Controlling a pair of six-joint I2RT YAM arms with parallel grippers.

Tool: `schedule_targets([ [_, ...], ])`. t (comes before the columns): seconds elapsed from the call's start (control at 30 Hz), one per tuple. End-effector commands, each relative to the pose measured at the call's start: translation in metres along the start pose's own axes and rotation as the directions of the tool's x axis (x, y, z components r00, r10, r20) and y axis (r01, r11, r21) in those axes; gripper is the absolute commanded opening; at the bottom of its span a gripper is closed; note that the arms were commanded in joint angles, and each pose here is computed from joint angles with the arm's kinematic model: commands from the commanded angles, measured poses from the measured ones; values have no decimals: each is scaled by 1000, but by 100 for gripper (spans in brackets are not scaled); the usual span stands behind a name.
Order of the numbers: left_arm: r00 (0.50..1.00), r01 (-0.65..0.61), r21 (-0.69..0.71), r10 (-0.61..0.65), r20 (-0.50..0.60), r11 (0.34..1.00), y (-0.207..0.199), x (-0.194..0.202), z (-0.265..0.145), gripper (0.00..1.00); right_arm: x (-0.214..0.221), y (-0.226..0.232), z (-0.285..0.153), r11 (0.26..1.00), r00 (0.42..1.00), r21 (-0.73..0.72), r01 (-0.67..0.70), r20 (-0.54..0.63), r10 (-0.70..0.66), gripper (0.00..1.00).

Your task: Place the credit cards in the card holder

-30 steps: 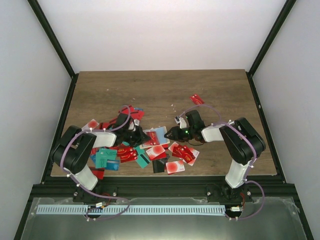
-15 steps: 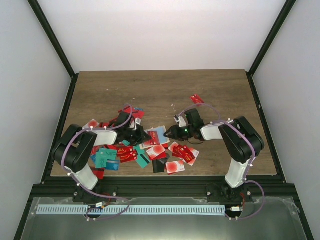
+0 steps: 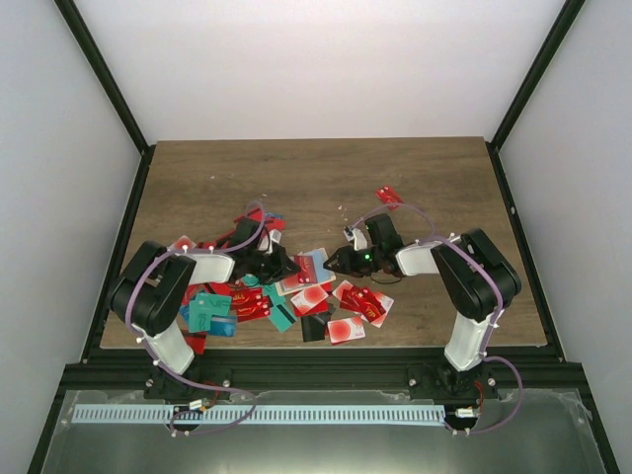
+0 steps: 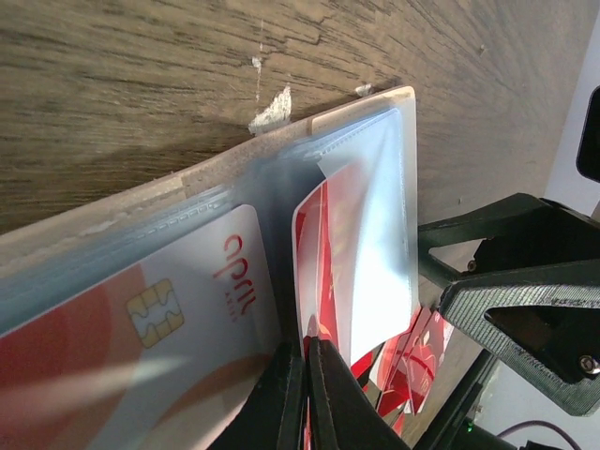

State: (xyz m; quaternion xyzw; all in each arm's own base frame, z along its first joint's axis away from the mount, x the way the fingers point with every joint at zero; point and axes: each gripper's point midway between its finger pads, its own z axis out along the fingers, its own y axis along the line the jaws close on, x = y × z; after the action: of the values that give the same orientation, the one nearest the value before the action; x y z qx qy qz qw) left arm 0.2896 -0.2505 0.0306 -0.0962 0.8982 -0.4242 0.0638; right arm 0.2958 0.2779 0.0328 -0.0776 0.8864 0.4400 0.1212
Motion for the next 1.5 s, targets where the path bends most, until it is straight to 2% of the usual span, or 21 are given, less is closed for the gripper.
schedule_targets([
  [0.0,1000,17,-82,-15,23,996,20,-2,4,4,11,-19,7,998,999,56,-34,-40,37,41],
  [0.37,998,55,-34,-54,43,998,16,-3,10,4,15,-21,7,998,998,51,-42,-47,45,41],
  [1.47,999,29,-6,-29,-14,1000,2,5,36,4,10,-18,8,998,998,45,-39,-41,41,41],
])
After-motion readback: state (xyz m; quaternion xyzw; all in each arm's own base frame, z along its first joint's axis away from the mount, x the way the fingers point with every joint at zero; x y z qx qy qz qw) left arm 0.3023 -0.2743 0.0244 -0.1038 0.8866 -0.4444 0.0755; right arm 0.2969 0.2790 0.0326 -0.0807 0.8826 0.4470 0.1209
